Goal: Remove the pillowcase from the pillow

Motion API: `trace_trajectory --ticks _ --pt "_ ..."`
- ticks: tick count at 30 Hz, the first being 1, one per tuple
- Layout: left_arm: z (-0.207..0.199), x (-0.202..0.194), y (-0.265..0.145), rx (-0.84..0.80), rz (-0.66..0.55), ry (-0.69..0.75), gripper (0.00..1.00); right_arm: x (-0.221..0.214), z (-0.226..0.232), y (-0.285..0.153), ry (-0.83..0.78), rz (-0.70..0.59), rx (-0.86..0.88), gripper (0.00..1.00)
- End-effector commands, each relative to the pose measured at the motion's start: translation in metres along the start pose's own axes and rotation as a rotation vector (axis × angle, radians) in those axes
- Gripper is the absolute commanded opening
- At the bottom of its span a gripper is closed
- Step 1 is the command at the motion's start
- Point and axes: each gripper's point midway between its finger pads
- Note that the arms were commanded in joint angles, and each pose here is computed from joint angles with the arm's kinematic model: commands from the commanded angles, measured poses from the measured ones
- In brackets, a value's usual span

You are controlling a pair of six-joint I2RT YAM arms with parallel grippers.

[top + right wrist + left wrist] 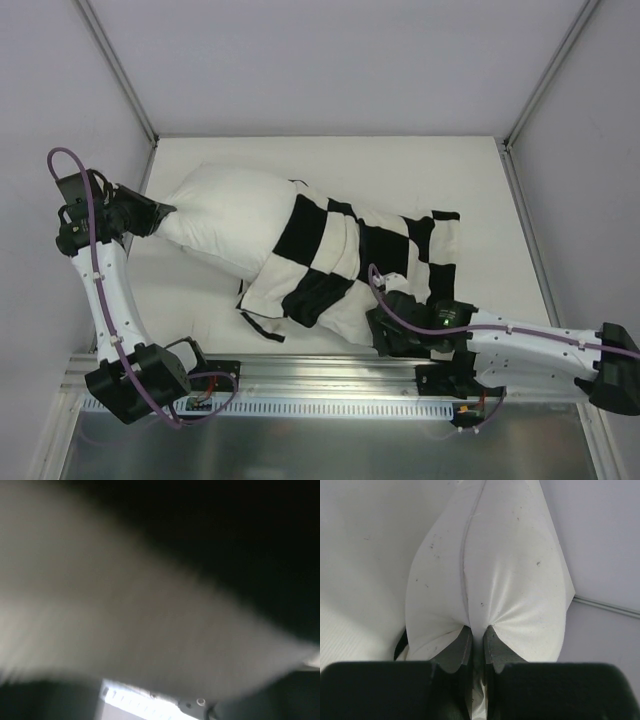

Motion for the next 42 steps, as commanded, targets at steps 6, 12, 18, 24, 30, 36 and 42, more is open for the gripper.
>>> trace_trajectory --ticks 6,12,18,24,30,36,42 --pt "-0.045 0.028 -0.024 -0.131 -0.155 0.087 0.0 0.043 -0.033 -0.024 0.077 -0.186 -0.192 0.01" --pt "-0.083 0.036 -0.065 -0.206 -0.235 0.111 0.0 0.082 -0.127 -0.195 0.256 -0.607 -0.333 0.01" --pt "-0.121 0.045 -0.147 -0.268 -0.429 0.172 0.0 0.092 -0.175 -0.295 0.307 -0.826 -0.371 0.01" --pt "-0.112 0.06 -0.117 -0.202 -0.367 0.143 0.0 0.123 -0.207 -0.335 0.279 -0.878 -0.744 0.01" --pt "-0.059 0.08 -0.014 0.036 -0.258 0.095 0.0 0.141 -0.215 -0.364 0.261 -0.906 -0.994 0.01" --pt "-0.033 0.065 0.04 0.162 -0.209 0.13 0.0 0.187 -0.183 -0.325 0.173 -0.723 -1.061 0.01" --pt "-0.023 0.061 0.044 0.166 -0.205 0.169 0.0 0.23 -0.189 -0.247 0.2 -0.703 -0.79 0.01"
Point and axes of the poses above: each gripper's point midway between its finger pads, its own y axis out along the fingers, its own z axis along the line the jaws close on, x = y × z, and after that the axes turned 11 degrees about -y, right-handed
